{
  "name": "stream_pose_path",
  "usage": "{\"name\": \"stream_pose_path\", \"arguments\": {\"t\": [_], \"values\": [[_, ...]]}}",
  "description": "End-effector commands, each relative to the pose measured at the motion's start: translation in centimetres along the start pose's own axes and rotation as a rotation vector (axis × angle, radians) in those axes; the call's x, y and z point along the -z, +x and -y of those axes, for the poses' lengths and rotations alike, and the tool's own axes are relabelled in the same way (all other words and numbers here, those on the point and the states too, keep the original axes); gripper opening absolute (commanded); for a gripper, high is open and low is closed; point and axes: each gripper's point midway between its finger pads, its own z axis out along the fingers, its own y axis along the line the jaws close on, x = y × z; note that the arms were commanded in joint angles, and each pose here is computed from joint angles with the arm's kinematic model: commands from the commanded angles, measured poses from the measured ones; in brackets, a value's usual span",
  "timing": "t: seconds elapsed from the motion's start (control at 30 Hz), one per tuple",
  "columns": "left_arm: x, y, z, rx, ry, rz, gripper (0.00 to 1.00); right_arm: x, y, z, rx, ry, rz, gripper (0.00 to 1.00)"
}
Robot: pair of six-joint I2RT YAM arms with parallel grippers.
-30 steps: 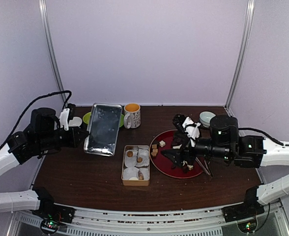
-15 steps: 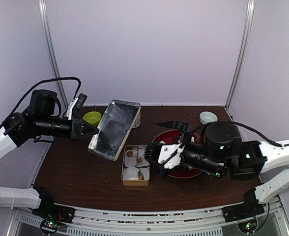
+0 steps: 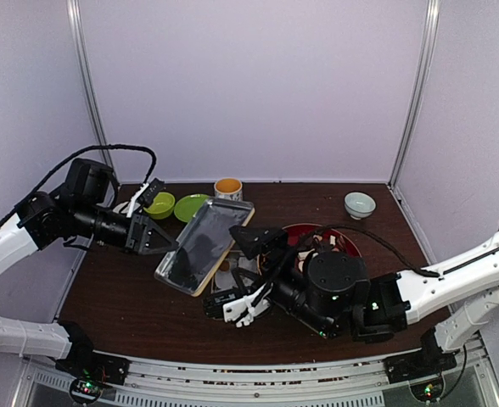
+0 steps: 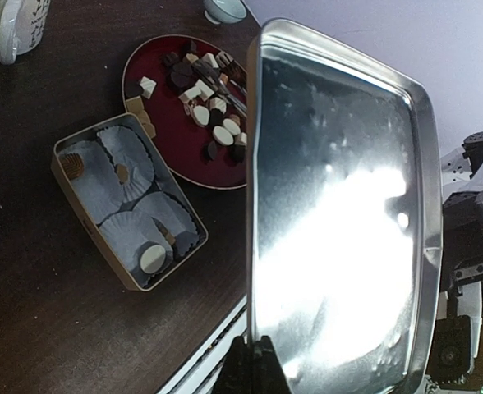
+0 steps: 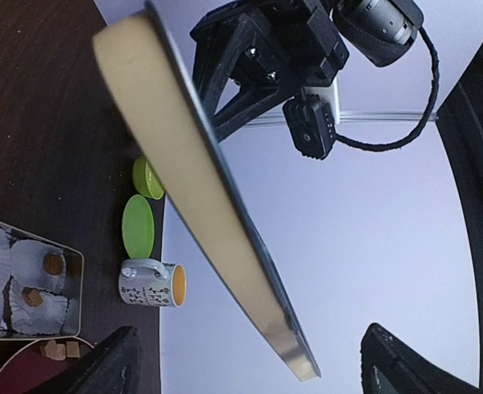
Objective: Pack the chocolate
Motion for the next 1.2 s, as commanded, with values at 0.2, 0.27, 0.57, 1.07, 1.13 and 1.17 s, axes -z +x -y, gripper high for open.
{"name": "stream_pose_path", "arguments": {"t": [0.2,0.27,0.57,1.07,1.13,1.17], "values": [[0.0,0.9,0.6,-0.024,0.039,-0.031,0.0,-1.6,-1.0,1.1,0.054,0.06,-0.042,0.67],[-0.1,1.0,0.4,-0.024,0.035,-0.041,0.0,-1.9,-1.2,0.7,0.065,0.052,-0.043,0.58],[-0.4,1.0,-0.3,-0.018,0.002,-0.045,0.0,-2.3,-0.9,-1.3,0.118,-0.016,-0.069,0.38],[-0.1,-0.9,1.4,-0.04,0.07,0.03,0.44,-2.4,-0.3,-3.5,0.128,-0.057,-0.101,0.08],[0.5,-1.8,2.1,-0.056,0.084,0.073,0.62,-2.3,-0.2,-3.8,0.124,-0.062,-0.105,0.06],[1.0,-2.3,2.5,-0.068,0.088,0.103,0.71,-2.3,-0.1,-3.9,0.119,-0.065,-0.107,0.05]]}}
